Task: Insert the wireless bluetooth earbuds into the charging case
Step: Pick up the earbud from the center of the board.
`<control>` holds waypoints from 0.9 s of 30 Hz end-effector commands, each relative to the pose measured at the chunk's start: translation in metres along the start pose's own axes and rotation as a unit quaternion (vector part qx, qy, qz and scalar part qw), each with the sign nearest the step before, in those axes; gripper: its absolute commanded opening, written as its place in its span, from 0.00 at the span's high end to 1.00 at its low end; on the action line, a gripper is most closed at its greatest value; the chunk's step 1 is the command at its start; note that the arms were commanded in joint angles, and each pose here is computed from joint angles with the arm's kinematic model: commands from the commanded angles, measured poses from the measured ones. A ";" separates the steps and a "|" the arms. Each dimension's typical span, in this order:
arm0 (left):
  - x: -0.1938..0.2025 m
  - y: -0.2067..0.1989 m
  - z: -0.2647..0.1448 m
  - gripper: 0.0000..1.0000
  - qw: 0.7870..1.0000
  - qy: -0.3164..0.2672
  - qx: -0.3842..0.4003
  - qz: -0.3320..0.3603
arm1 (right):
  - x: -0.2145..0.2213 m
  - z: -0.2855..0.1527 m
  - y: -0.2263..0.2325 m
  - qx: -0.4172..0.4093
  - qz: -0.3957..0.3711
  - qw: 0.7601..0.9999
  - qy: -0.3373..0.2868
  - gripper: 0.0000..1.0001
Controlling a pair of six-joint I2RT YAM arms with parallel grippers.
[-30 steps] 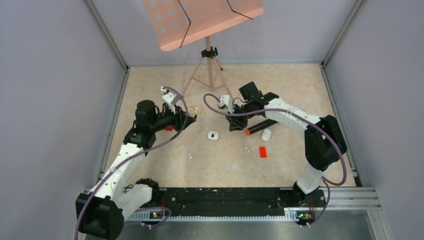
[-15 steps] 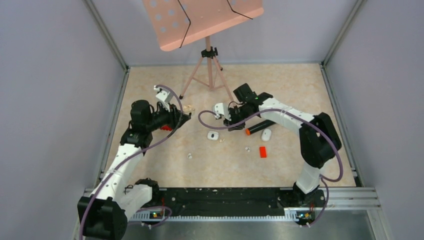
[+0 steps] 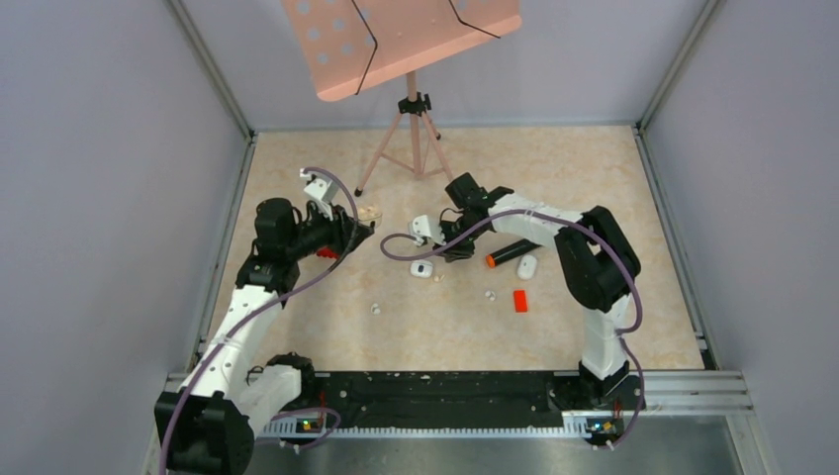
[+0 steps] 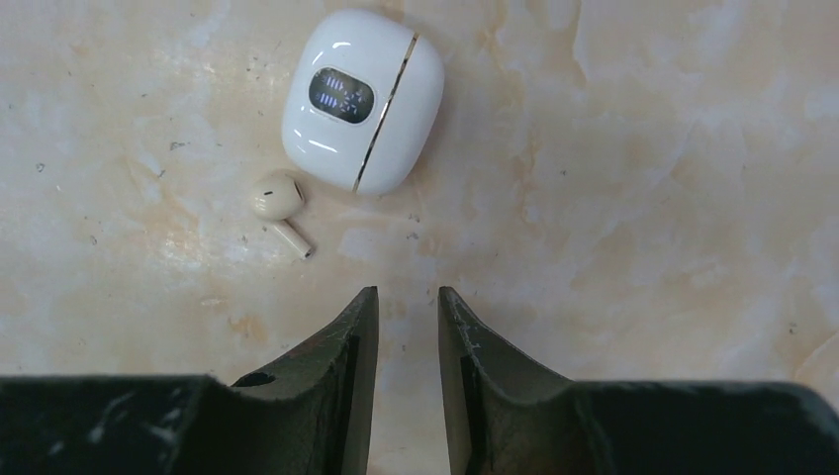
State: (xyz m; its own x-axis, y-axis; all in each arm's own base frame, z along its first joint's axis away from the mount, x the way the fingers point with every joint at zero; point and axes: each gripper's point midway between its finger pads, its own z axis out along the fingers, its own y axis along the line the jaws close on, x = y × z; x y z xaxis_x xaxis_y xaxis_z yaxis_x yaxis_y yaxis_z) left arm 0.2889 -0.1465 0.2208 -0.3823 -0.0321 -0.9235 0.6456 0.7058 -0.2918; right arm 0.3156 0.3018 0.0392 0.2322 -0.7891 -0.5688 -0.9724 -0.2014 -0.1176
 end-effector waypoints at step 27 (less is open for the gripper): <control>-0.021 0.003 -0.002 1.00 0.999 -0.033 -0.004 0.015 | -0.034 0.016 0.043 -0.034 -0.050 0.998 -0.025 0.71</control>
State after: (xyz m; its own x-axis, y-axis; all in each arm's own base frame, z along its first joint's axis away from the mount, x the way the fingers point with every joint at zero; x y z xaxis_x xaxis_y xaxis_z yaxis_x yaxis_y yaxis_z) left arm 0.2914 -0.1437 0.2228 -0.3788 -0.0444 -0.9244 0.6370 0.7122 -0.2952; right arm 0.2736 0.3159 0.0238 0.3202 -0.7668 -0.5563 -0.9444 -0.3045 -0.1239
